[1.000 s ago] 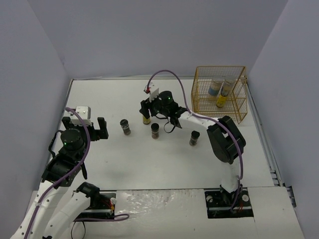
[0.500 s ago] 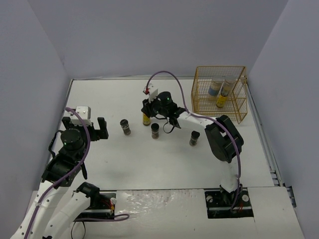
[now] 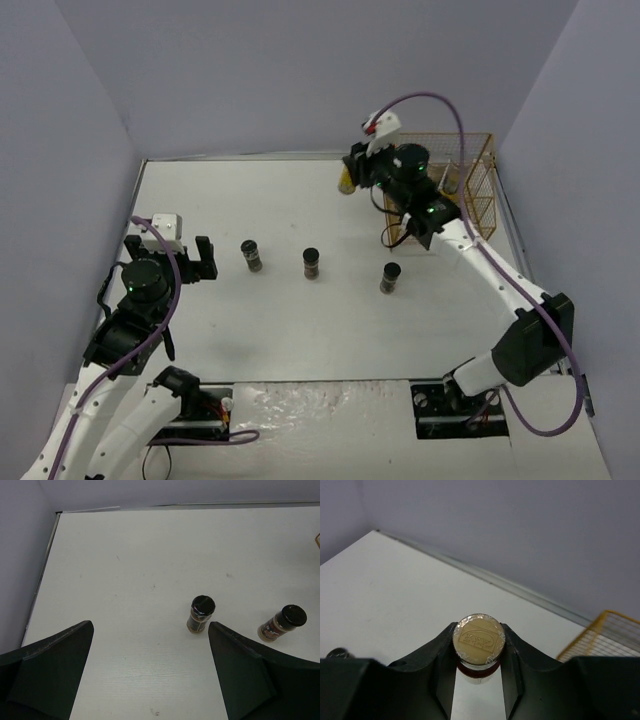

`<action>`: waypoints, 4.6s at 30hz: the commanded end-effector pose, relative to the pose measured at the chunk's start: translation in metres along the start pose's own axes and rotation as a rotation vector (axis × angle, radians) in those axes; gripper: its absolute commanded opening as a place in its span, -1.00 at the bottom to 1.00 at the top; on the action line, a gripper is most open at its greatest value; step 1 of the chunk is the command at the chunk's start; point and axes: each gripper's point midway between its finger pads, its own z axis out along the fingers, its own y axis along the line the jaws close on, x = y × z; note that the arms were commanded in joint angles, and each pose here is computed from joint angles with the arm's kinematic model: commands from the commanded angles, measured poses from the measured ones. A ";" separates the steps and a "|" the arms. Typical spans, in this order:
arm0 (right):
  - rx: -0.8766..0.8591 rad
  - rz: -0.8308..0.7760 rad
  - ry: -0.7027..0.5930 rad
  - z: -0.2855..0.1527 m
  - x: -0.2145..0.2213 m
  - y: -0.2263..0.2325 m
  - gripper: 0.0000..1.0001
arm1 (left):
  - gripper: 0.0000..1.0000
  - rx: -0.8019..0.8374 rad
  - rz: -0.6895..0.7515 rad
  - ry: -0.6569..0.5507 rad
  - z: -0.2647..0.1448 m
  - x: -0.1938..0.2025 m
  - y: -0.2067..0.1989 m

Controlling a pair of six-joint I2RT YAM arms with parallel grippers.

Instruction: Organize the condiment bottles

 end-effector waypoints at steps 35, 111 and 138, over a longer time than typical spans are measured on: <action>0.557 0.033 -0.115 -0.054 0.029 -0.243 -1.00 | 0.94 0.010 -0.019 -0.063 -0.001 -0.023 -0.002; 0.311 0.404 0.571 -0.145 0.240 -0.020 0.37 | 0.94 0.039 0.001 0.020 0.020 -0.008 -0.015; 0.707 0.329 0.333 -0.182 0.094 -0.167 -0.70 | 0.94 0.042 -0.010 -0.018 0.010 -0.016 -0.013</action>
